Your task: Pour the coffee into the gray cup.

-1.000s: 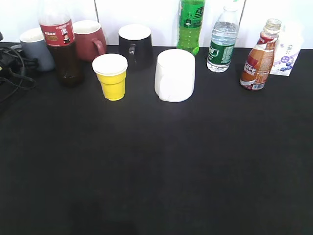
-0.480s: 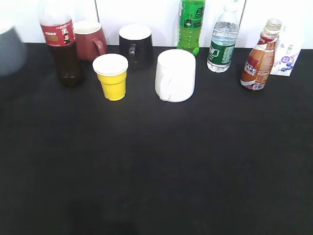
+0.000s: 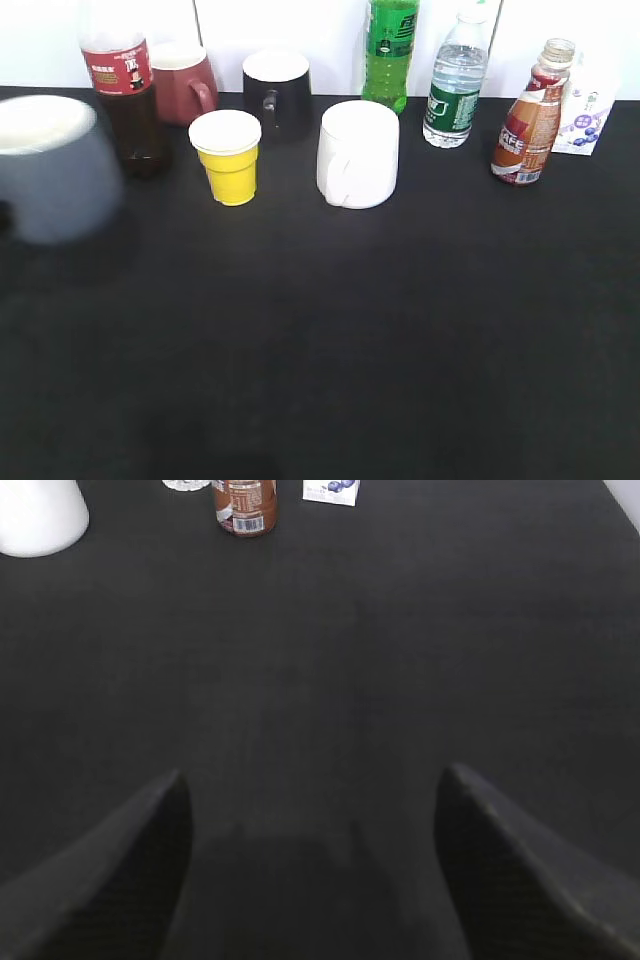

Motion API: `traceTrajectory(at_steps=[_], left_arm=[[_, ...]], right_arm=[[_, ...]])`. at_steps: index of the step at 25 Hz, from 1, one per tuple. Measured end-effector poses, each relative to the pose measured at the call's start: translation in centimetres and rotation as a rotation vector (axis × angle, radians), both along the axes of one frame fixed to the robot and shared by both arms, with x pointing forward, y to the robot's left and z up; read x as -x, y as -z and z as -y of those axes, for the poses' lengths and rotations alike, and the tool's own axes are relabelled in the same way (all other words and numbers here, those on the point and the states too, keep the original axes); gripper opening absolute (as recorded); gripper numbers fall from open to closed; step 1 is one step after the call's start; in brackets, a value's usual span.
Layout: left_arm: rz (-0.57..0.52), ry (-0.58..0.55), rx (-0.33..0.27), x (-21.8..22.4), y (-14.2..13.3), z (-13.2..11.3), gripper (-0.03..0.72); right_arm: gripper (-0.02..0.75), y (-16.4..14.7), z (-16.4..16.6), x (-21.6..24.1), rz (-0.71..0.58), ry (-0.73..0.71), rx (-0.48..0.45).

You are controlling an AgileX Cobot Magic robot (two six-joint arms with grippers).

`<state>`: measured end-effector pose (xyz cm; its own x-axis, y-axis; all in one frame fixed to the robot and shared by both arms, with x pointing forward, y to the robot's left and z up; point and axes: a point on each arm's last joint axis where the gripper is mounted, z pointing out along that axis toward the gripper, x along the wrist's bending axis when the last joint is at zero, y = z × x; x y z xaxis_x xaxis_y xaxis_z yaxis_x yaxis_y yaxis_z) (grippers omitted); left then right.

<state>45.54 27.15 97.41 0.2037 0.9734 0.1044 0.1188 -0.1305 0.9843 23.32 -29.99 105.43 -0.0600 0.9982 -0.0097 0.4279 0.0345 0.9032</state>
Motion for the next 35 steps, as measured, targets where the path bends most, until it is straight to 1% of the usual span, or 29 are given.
traceTrajectory(at_steps=[1,4,8,9,11,12,13,14,15,16,17,18,19,21,23,24,26,29,33,35], left_arm=[[0.001,0.045,0.0,0.0,0.1,0.9,0.072],[-0.023,0.124,0.003,-0.1,1.2,2.7,0.072],[-0.012,0.162,0.008,-0.3,1.7,3.5,0.072],[0.0,0.164,0.012,-0.3,1.7,3.6,0.072],[0.004,0.179,0.006,-0.3,1.7,3.7,0.072],[0.008,0.187,0.003,-0.2,1.7,3.7,0.072],[0.011,0.188,0.004,-0.2,1.6,3.8,0.072],[0.011,0.188,0.004,-0.2,1.6,3.8,0.072],[0.011,0.188,0.004,-0.2,1.6,3.8,0.072],[0.011,0.188,0.003,-0.2,1.6,3.8,0.072],[0.011,0.188,0.003,-0.2,1.6,3.8,0.072],[0.011,0.188,0.003,-0.2,1.6,3.8,0.072],[0.011,0.189,0.003,-0.2,1.6,3.8,0.072],[0.011,0.189,0.003,-0.2,1.6,3.8,0.072],[0.011,0.189,0.003,-0.2,1.6,3.8,0.072],[0.011,0.189,0.003,-0.2,1.6,3.8,0.072],[0.011,0.189,0.003,-0.2,1.6,3.8,0.072],[0.011,0.19,0.003,-0.2,1.6,3.8,0.072],[0.011,0.19,0.003,-0.2,1.6,3.8,0.072],[0.011,0.19,0.003,-0.2,1.6,3.8,0.072]], right_arm=[[0.59,0.0,0.0,0.0,0.0,0.0,0.0],[0.59,0.0,0.0,0.0,0.0,0.0,0.0],[0.588,0.0,0.0,0.0,0.001,0.0,0.0],[0.571,-0.2,0.0,0.0,0.016,0.0,-0.001],[0.501,-1.7,-0.1,-0.9,0.11,-0.002,-0.008],[0.48,-2.7,-0.2,-2.0,0.179,-0.004,-0.013],[0.475,-3.3,-0.3,-3.2,0.211,-0.005,-0.015],[0.491,-3.5,-0.4,-4.8,0.209,-0.005,-0.016],[0.565,-3.5,-0.5,-7.1,0.176,-0.006,-0.014],[0.591,-3.4,-0.6,-8.0,0.169,-0.006,-0.014],[0.633,-3.4,-0.7,-9.6,0.157,-0.007,-0.013],[0.638,-3.1,-0.8,-11.4,0.144,-0.007,-0.012],[0.617,-3.0,-0.9,-13.1,0.155,-0.008,-0.013],[0.539,-2.6,-1.2,-16.4,0.209,-0.009,-0.017],[0.517,-1.5,-1.4,-19.4,0.239,-0.008,-0.025],[0.533,-0.9,-1.5,-20.7,0.269,-0.008,-0.027],[0.588,1.1,-1.7,-23.6,0.304,-0.008,-0.029],[0.592,4.4,-2.4,-27.0,0.368,-0.065,-0.016],[0.591,10.3,-2.9,-29.7,0.363,-0.101,-0.04],[0.605,12.8,-3.0,-30.2,0.313,-0.103,-0.046]])
